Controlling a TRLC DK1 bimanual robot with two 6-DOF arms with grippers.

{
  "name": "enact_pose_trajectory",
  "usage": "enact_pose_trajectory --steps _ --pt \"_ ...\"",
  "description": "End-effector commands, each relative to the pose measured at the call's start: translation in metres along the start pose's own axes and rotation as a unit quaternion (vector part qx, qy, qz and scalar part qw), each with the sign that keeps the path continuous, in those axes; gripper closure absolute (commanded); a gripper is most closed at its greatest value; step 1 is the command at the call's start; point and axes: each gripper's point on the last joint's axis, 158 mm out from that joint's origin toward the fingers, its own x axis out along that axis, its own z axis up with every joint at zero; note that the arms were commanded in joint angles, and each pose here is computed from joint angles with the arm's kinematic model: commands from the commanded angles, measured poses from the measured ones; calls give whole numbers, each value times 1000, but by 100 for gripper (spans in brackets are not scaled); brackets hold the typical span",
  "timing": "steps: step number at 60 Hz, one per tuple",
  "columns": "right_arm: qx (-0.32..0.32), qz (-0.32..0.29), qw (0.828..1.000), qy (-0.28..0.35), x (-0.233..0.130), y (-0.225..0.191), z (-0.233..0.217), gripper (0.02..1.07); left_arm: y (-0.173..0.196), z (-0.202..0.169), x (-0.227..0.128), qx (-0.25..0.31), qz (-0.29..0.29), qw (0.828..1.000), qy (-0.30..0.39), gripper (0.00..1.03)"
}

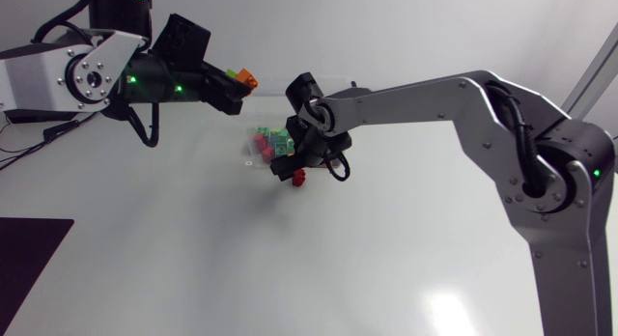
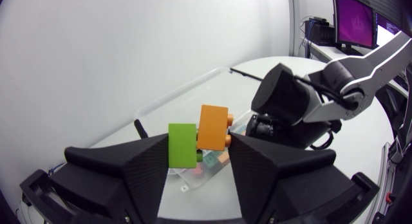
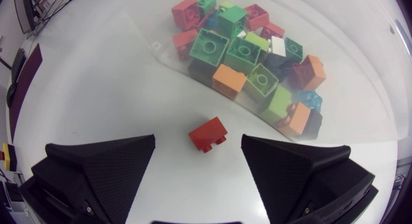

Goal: Place the duplo bricks in the container

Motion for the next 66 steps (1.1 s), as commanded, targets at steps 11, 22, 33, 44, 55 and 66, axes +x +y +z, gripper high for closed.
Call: enact_pose_trajectory --steps 11,22,33,44,55,66 --pt "43 -30 998 34 29 -8 -6 16 19 33 9 -16 12 998 -66 63" --pt "56 -48 996 44 37 -16 -7 18 28 36 22 -18 13 996 -84 63" --pt "62 -54 995 54 44 -16 -16 32 27 38 30 -16 9 996 -88 63" --pt "64 -55 995 55 46 -17 -19 50 26 34 31 -16 7 996 -86 63" --pt "58 -59 995 51 42 -12 -24 68 27 28 34 -17 5 996 -84 63" --pt "48 -61 996 44 28 -7 -35 70 28 26 37 -17 5 996 -86 63"
